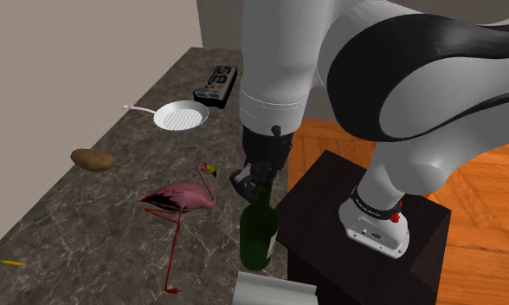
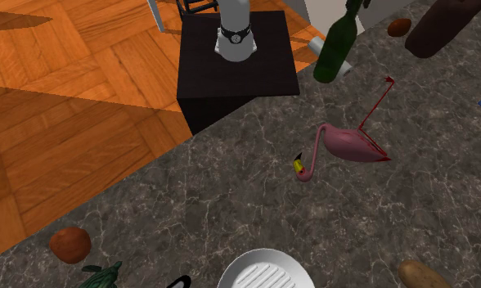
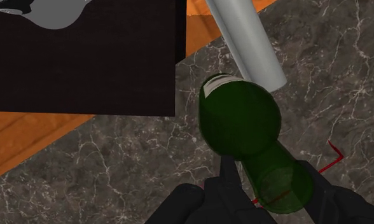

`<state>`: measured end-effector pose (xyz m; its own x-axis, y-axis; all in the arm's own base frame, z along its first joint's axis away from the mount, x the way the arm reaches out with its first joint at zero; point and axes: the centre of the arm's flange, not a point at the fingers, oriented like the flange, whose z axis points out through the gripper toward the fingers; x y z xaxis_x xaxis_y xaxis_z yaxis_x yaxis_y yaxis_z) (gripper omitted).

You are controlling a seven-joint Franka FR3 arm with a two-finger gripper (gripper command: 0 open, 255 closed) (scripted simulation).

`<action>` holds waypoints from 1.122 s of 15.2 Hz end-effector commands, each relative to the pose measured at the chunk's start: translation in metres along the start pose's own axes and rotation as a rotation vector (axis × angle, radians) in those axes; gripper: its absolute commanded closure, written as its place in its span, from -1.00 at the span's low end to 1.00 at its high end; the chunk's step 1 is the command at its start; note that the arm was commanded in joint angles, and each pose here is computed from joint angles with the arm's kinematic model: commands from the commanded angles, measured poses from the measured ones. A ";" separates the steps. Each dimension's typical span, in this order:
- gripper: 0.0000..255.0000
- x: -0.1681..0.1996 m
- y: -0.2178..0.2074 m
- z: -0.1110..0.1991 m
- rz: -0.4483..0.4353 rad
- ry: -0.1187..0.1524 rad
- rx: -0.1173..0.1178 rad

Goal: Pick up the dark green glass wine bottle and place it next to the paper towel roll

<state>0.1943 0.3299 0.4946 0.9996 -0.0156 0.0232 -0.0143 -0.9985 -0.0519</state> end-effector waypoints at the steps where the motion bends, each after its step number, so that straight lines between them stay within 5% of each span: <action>1: 1.00 0.000 0.000 0.012 0.000 0.001 0.001; 13: 1.00 0.000 0.001 0.038 0.000 0.001 0.001; 14: -1.00 0.000 0.001 0.038 0.000 0.001 0.001; 17: -1.00 0.000 0.001 0.038 0.000 0.001 0.001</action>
<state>0.1950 0.3307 0.4567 0.9996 -0.0157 0.0239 -0.0144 -0.9985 -0.0525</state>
